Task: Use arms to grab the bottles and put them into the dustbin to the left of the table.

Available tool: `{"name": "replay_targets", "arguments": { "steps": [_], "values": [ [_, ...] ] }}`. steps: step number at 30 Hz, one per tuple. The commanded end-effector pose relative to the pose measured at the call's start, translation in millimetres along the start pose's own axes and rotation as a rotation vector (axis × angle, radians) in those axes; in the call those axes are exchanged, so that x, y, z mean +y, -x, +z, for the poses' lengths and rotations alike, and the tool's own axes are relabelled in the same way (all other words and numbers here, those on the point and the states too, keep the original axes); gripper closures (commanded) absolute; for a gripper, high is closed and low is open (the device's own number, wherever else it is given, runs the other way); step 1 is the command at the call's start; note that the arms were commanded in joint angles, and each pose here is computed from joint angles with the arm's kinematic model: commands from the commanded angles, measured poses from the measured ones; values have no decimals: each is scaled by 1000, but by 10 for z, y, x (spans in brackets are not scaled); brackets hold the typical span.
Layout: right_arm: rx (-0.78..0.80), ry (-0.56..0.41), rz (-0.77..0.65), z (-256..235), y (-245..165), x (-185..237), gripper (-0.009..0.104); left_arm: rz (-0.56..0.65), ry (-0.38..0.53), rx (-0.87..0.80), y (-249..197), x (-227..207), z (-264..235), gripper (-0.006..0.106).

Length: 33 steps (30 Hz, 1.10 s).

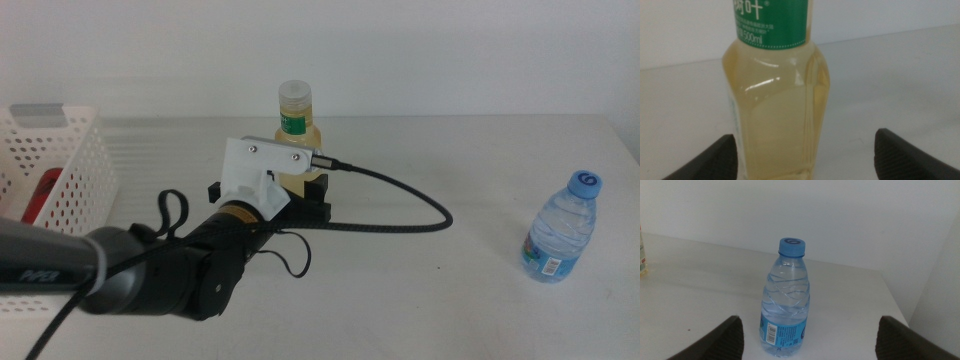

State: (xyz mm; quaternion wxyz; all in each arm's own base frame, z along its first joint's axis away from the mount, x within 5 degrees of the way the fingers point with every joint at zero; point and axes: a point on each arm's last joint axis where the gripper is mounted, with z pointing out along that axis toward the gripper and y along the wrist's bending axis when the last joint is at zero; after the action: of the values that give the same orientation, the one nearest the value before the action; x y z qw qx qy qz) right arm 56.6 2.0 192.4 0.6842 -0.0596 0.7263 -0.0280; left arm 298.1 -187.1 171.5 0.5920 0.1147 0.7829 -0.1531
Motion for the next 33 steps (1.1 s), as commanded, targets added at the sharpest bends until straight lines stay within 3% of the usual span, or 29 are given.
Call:
{"name": "replay_targets", "arguments": {
  "steps": [1, 33],
  "values": [
    [-108, -18, -11, -30, 106, -14, 26, -20, 1, -154, 298, -32, 20, 10],
    [-108, -18, -11, -30, 106, -14, 26, 13, 70, -244, 149, -22, 440, 10]
  ]
}}
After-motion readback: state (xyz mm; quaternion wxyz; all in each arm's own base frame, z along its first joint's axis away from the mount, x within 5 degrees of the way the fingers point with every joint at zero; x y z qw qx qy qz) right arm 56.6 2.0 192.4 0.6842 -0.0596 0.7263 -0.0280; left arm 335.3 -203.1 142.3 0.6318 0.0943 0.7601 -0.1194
